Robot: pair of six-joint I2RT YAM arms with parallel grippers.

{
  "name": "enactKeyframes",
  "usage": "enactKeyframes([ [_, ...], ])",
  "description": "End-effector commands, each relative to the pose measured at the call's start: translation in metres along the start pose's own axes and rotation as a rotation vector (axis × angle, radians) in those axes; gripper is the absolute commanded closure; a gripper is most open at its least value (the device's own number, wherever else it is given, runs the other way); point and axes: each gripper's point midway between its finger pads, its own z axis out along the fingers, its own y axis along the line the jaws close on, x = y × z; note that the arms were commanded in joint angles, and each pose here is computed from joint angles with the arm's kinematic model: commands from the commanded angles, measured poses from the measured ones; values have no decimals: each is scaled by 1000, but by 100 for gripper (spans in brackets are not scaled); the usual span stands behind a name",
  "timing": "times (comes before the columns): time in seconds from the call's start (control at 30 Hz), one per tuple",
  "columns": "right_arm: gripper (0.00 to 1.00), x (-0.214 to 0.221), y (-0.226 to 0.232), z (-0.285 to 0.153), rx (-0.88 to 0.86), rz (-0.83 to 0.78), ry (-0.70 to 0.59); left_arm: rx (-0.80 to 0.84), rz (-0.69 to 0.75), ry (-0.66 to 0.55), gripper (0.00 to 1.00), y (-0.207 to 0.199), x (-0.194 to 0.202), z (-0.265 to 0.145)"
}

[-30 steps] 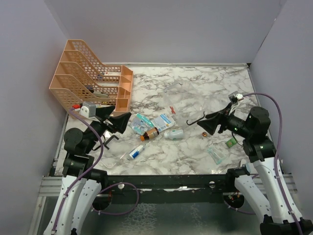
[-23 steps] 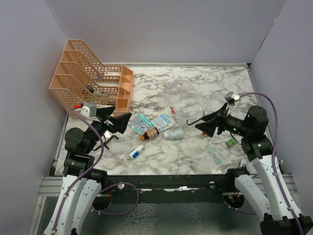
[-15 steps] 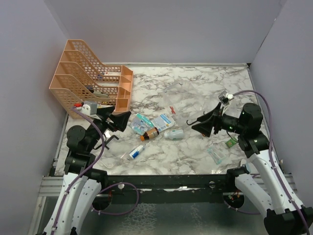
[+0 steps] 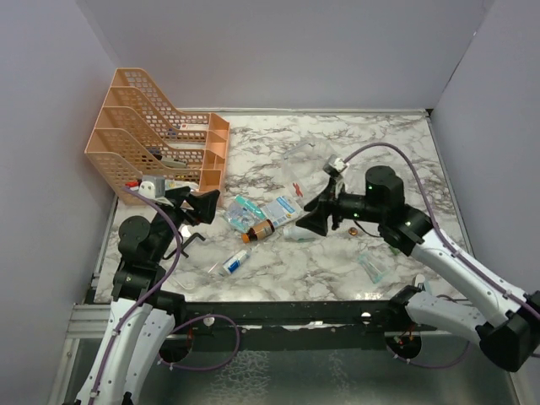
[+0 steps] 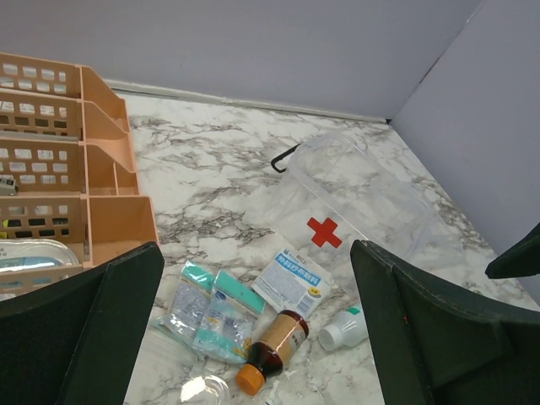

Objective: Organize the medicine kit

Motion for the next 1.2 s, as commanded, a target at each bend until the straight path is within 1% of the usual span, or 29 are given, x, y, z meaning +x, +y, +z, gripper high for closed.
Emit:
enactKeyframes([
  [0.0,44,4,-26,26,188,-149,122,-49,27,-37,1,8,-8,-3],
  [0.1,47,20,-33,40,236,-208,216,-50,29,-36,1,9,-8,-3],
  [0.23,47,40,-45,53,305,-305,330,-49,37,-31,1,9,-7,-2],
  [0.4,47,72,-68,58,395,-384,526,-47,46,-20,1,9,-5,-2],
  [0.47,46,88,-76,59,423,-416,606,-53,46,-18,1,10,-5,-2],
  [0.67,40,120,-83,62,431,-490,759,-63,49,-17,1,12,-5,-1],
  [0.73,38,129,-85,66,429,-501,796,-64,49,-15,1,13,-4,-1],
  [0.9,38,147,-95,75,443,-528,856,-72,48,-14,1,14,-5,-1],
  [1.17,38,158,-102,90,435,-550,869,-86,47,-14,1,16,-4,-2],
])
